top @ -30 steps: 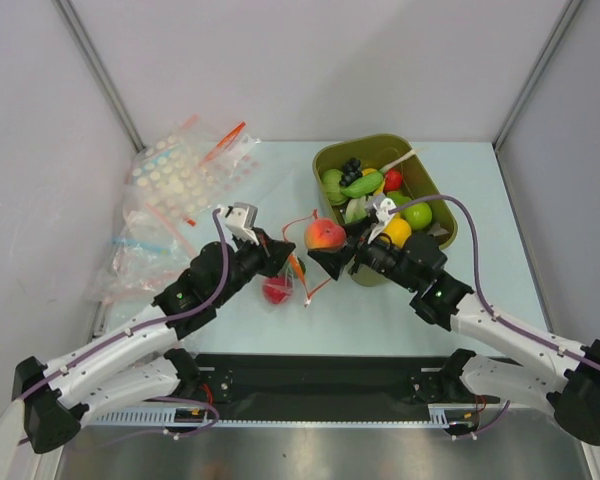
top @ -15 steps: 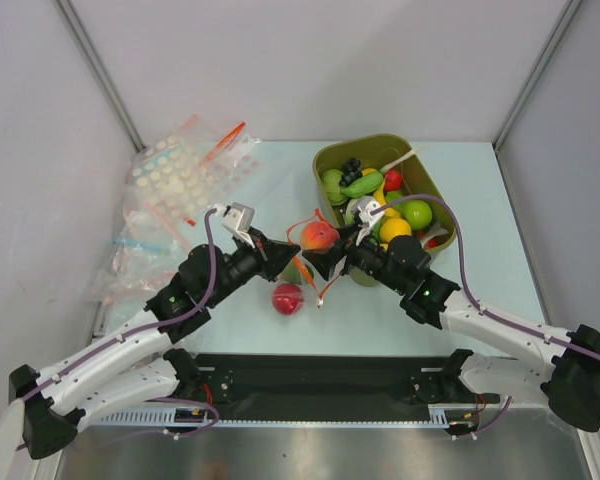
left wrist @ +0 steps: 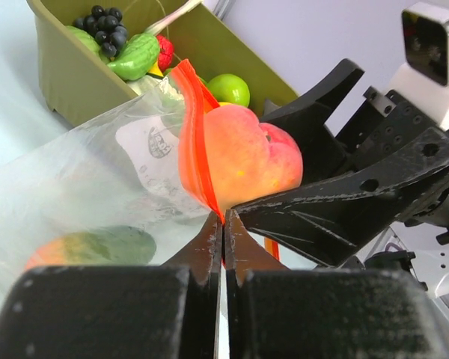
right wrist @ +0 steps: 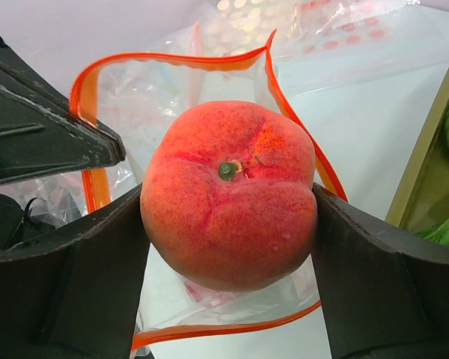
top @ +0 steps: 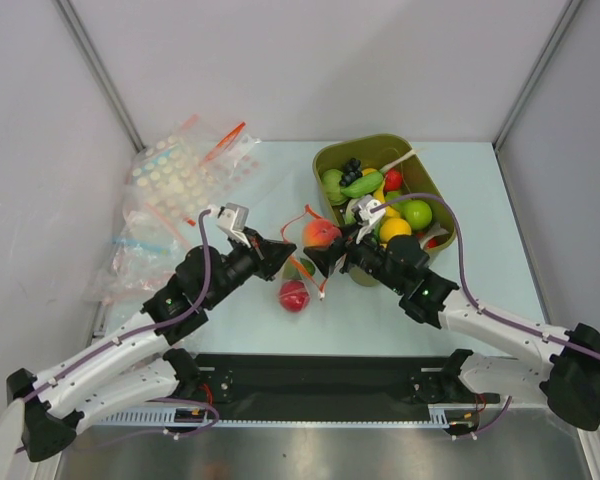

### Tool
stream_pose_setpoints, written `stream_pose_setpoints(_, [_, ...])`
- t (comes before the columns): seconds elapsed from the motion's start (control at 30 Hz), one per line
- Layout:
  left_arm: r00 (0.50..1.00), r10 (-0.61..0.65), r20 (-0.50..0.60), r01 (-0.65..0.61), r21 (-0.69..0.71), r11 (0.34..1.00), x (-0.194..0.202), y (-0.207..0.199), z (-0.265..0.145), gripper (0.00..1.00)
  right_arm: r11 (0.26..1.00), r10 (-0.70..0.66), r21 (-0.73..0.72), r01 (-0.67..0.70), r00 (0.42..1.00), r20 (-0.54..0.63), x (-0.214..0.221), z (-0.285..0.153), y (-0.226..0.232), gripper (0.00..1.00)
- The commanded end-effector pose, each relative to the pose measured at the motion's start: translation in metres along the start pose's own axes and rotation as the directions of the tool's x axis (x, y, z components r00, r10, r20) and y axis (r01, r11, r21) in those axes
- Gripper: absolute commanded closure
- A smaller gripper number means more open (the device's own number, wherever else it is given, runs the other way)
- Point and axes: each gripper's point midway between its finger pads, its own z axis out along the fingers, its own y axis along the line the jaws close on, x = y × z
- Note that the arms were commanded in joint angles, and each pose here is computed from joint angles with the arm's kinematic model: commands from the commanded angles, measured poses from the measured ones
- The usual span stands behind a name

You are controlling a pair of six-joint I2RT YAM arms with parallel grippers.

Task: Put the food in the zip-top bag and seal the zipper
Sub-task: Place the fake fruit in the zipper food storage bag.

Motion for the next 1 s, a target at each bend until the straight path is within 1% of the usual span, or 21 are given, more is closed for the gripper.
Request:
stream_pose_setpoints(0.0, [0.998, -0.024, 0.063, 0.022, 0.028, 0.999, -0.021, -0.011, -0.003, 1.0, 1.0, -0.006, -0.017, 0.006, 1.0, 0.03, -0.016, 0.005, 0.006, 0.25])
stream_pose_setpoints(0.17, [1.0, -0.014, 0.021, 0.012, 0.095, 0.995, -0.014, -0.024, 0.002, 1.0, 1.0, -0.004, -0.014, 0.004, 1.0, 0.012, -0.011, 0.01, 0.006, 0.32])
stream_pose_setpoints(0.2, [1.0, -0.006, 0.019, 0.004, 0.104, 0.995, -0.014, -0.026, 0.002, 1.0, 1.0, -0.002, -0.009, 0.002, 1.0, 0.012, -0.011, 0.01, 0.005, 0.34])
stream_pose_setpoints(0.3, [1.0, 0.0, 0.013, -0.003, 0.17, 0.985, -0.014, -0.038, -0.001, 1.0, 1.0, 0.001, -0.004, -0.001, 1.0, 0.002, -0.009, 0.012, 0.004, 0.37])
stream_pose_setpoints(0.5, [1.0, 0.002, 0.013, -0.005, 0.217, 0.976, -0.017, -0.047, -0.006, 1.0, 1.0, -0.003, -0.018, 0.003, 1.0, -0.011, -0.004, 0.014, 0.005, 0.44])
stream_pose_setpoints(0.63, [1.0, 0.001, 0.003, -0.001, 0.247, 0.969, -0.016, -0.053, -0.009, 1.0, 1.0, 0.003, -0.027, -0.004, 1.0, -0.018, 0.0, 0.018, 0.007, 0.44])
stream_pose_setpoints(0.77, [1.0, -0.002, -0.009, 0.004, 0.253, 0.967, -0.015, -0.055, -0.008, 1.0, 0.996, 0.007, -0.091, -0.012, 0.999, -0.05, 0.012, 0.023, 0.016, 0.44])
stream_pose_setpoints(0.83, [1.0, -0.007, -0.018, 0.011, 0.231, 0.973, -0.013, -0.051, -0.006, 1.0, 0.993, 0.012, -0.119, -0.019, 0.998, -0.057, 0.015, 0.025, 0.021, 0.43])
stream_pose_setpoints(0.9, [1.0, -0.01, -0.02, 0.013, 0.204, 0.979, -0.012, -0.046, -0.005, 1.0, 0.988, 0.007, -0.153, -0.018, 0.997, -0.073, 0.02, 0.027, 0.026, 0.36])
stream_pose_setpoints(0.93, [1.0, -0.011, -0.015, 0.013, 0.196, 0.98, -0.013, -0.045, -0.005, 1.0, 0.987, 0.006, -0.162, -0.019, 0.997, -0.077, 0.021, 0.027, 0.027, 0.33])
stream_pose_setpoints(0.97, [1.0, -0.014, -0.006, 0.015, 0.184, 0.983, -0.015, -0.043, -0.005, 1.0, 0.983, 0.004, -0.183, -0.019, 0.997, -0.081, 0.022, 0.026, 0.031, 0.22])
